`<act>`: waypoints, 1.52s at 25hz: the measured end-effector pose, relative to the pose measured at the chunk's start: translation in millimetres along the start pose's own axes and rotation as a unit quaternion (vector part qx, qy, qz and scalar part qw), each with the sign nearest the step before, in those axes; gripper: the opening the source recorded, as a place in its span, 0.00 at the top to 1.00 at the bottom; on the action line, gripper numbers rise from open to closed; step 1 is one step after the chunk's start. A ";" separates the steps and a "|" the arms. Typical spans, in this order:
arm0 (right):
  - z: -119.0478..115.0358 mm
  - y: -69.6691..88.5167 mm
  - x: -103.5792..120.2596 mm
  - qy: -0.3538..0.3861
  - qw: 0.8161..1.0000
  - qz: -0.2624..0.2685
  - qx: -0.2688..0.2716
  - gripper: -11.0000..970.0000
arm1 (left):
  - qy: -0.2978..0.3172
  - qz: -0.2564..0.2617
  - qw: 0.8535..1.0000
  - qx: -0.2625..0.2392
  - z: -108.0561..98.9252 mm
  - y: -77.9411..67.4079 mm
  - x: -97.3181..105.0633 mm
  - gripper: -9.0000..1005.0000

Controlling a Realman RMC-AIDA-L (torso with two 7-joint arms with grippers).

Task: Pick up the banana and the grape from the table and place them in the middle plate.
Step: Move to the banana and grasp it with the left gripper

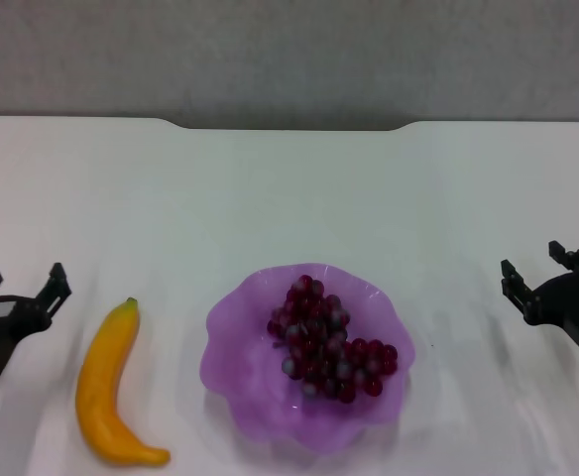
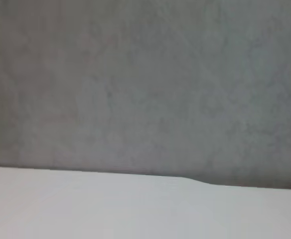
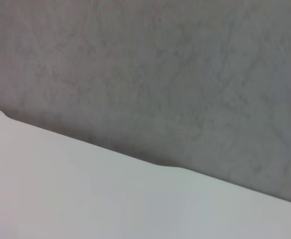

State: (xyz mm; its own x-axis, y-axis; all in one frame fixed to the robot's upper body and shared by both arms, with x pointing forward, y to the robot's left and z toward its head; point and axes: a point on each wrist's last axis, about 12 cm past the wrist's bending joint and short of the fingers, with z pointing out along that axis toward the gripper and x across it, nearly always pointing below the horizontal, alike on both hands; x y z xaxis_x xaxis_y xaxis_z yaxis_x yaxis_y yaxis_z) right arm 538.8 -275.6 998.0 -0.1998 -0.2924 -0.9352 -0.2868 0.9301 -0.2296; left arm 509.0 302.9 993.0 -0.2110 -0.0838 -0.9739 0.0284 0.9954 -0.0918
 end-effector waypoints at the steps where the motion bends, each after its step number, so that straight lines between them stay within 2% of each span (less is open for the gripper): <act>1: -0.4 0.9 0.4 0.001 1.000 0.001 -0.002 0.31 | 0.003 -0.005 1.000 0.004 1.4 -1.3 -0.9 0.18; 5: -1.8 2.9 3.5 0.008 1.000 -0.006 -0.008 0.31 | 0.016 -0.025 0.999 0.027 6.0 -11.9 -11.6 0.18; 9: 0.0 5.2 2.1 0.009 1.000 -0.007 -0.012 0.31 | 0.027 -0.029 0.999 0.030 4.1 -14.5 -42.2 0.18; 13: -0.1 6.0 2.2 0.009 1.000 -0.008 -0.014 0.31 | 0.081 0.020 0.996 0.011 3.3 -18.3 -60.9 0.18; 19: 1.2 7.3 1.0 0.008 1.000 -0.012 -0.019 0.31 | 0.171 0.055 0.983 0.042 -0.7 -37.9 -78.8 0.18; 25: 3.3 9.3 -1.1 0.006 1.000 -0.016 -0.025 0.31 | 0.262 0.083 0.959 0.069 2.9 -54.3 -89.1 0.18; 28: 3.5 9.2 -1.4 0.006 1.000 -0.017 -0.026 0.31 | 0.287 0.093 0.951 0.072 6.4 -58.2 -88.0 0.18; 33: 3.5 9.2 -1.4 0.006 1.000 -0.017 -0.026 0.31 | 0.307 0.080 0.946 0.063 12.3 -57.6 -78.4 0.18; 38: 3.5 9.8 -1.5 0.005 1.000 -0.016 -0.026 0.31 | 0.323 0.091 0.941 0.044 20.2 -60.4 -68.8 0.18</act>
State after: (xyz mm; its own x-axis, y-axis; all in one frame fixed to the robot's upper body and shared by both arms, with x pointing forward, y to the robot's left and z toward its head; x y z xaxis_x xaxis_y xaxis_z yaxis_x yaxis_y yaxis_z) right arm 539.7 -265.2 996.2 -0.1990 -0.3251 -0.9245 -0.3417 0.9072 -0.2455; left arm 541.6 247.6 1061.4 -0.7443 0.1627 -0.6477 0.1973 0.9802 0.0195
